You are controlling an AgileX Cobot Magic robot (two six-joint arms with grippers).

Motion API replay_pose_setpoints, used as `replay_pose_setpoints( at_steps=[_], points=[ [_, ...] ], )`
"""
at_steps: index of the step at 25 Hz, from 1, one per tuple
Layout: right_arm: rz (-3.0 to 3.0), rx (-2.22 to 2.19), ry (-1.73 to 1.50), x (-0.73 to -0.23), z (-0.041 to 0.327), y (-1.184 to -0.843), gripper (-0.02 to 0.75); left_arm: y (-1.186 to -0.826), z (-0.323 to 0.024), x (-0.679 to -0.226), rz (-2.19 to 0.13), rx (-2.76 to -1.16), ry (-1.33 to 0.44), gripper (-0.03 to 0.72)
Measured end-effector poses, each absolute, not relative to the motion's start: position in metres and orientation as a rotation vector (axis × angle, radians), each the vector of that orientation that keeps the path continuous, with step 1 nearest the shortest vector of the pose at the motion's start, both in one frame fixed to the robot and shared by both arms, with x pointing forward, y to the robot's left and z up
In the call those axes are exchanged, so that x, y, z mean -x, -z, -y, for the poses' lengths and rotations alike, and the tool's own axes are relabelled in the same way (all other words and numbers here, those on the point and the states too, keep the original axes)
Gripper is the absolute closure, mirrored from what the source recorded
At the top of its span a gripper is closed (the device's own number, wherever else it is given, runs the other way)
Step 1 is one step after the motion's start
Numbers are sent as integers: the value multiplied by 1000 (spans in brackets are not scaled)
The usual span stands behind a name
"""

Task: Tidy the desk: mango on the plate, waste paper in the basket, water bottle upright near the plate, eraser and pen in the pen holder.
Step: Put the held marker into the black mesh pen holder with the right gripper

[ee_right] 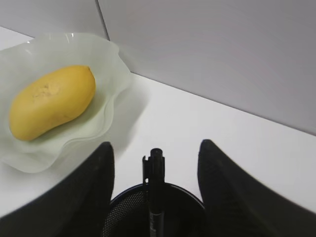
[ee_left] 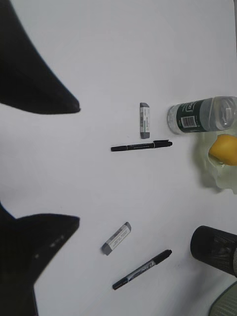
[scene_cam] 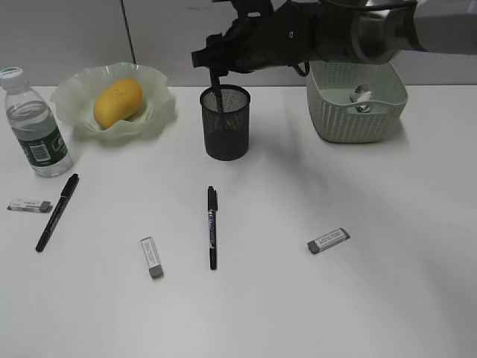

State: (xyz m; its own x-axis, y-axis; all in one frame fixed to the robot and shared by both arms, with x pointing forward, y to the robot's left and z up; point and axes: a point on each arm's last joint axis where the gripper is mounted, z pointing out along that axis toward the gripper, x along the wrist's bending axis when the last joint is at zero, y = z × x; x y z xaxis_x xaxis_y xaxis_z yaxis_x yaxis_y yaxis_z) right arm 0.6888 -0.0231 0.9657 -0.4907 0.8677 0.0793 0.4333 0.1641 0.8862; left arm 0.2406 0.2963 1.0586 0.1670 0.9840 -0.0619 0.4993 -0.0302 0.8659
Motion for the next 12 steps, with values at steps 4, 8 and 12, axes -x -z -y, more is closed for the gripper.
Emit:
replay_pose_setpoints(
  at_steps=[4,8,12],
  points=[
    [-2068,-1249,-1222,-681,26,-979,258,-1059,-296,-241,-1442,-1646,-766,207],
    [-2214,-1278,-1082,-662,35,-1006,255,-1059,-296,-241,-1442,-1646,-766,207],
    [-2415,-1329,-823,-637,50,-1024,255,-1059,-296,-241,-1442,-1646,-766,207]
  ],
)
